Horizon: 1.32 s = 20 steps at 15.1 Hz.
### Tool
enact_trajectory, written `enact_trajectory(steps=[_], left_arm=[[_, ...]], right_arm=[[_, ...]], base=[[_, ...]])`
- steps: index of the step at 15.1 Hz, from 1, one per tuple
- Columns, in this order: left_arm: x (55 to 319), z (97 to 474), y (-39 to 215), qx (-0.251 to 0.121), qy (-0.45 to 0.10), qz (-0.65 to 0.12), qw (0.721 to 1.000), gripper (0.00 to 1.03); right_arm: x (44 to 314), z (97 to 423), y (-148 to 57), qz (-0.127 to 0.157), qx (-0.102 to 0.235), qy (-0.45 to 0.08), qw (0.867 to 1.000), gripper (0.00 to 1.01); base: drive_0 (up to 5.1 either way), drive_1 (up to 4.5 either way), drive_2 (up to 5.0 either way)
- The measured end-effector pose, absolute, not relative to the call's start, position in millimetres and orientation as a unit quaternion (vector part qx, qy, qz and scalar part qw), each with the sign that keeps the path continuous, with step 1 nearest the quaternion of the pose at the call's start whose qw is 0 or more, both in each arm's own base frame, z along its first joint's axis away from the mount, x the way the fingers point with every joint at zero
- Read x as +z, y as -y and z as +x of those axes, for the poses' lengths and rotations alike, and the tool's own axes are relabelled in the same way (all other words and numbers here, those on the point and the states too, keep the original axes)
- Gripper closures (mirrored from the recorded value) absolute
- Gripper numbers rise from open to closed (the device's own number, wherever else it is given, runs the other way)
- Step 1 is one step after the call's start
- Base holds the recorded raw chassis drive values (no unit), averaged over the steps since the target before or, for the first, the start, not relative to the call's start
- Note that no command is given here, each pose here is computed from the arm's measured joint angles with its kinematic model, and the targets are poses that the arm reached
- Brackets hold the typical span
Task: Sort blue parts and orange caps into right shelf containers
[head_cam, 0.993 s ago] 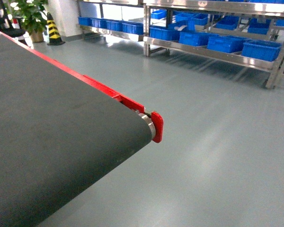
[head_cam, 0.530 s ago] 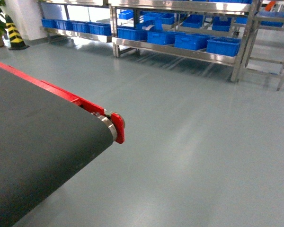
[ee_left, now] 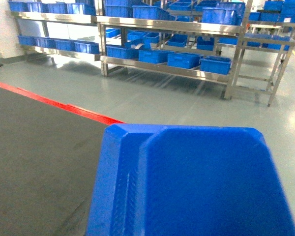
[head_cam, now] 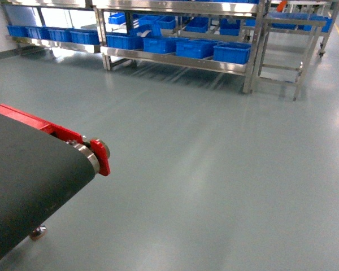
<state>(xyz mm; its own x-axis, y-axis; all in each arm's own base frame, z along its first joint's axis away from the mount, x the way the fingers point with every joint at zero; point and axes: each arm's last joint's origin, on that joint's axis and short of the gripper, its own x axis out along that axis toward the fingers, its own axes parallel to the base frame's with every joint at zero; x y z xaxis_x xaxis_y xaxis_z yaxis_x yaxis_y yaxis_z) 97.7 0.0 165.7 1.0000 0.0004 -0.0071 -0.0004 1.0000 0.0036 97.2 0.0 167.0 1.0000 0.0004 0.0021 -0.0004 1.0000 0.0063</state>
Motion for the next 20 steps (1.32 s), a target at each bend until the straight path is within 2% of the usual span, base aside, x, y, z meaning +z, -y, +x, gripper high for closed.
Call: enact_trajectory(steps=[20], left_arm=[[165.7, 97.7, 0.0, 0.000, -0.004, 0.002, 1.000, 0.60]], right_arm=[[167.1, 97.2, 0.0, 0.003, 0.000, 0.001, 1.000, 0.57]], base=[[-1.6, -1.58, -1.6]])
